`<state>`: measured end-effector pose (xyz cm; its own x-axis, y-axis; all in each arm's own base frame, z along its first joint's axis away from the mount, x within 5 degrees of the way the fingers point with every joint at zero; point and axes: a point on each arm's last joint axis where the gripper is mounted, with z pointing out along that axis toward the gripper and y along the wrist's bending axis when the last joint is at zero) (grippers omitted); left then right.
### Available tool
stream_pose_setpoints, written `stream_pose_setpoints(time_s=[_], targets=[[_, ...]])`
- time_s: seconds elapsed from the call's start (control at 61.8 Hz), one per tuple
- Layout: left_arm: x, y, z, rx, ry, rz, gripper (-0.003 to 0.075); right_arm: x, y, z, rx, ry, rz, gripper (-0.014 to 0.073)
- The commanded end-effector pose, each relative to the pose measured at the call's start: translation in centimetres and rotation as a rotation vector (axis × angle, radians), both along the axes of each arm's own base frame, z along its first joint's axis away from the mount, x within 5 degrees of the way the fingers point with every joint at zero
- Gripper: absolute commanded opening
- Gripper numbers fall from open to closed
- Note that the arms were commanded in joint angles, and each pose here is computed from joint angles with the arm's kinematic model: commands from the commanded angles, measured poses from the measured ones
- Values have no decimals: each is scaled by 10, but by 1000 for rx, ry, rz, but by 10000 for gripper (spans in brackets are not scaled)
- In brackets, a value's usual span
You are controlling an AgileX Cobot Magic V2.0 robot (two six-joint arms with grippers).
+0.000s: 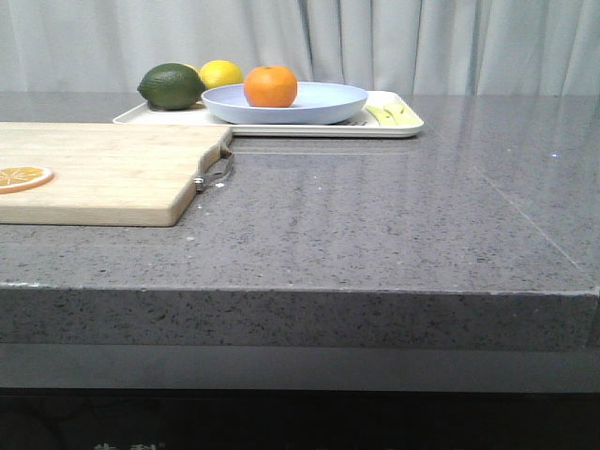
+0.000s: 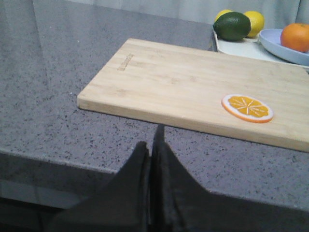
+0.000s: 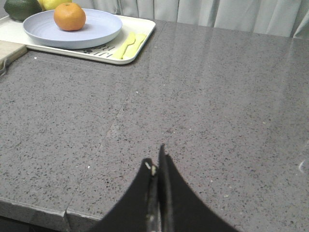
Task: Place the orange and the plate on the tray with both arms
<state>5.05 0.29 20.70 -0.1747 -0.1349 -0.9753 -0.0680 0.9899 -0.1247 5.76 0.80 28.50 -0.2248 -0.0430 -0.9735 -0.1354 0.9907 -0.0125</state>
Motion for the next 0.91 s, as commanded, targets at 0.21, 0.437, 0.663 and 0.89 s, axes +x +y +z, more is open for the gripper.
stream_pose_setpoints(time_s=[0.21, 0.437, 0.663, 0.89], targets=[[4, -1, -10, -14, -120, -6, -17, 1, 0, 15, 0, -100, -5, -120], [4, -1, -9, -14, -127, -6, -17, 1, 0, 15, 0, -100, -5, -120], [4, -1, -9, -14, -127, -6, -17, 1, 0, 15, 0, -100, -5, -120], [4, -1, -9, -14, -127, -6, -17, 1, 0, 15, 0, -100, -5, -120]])
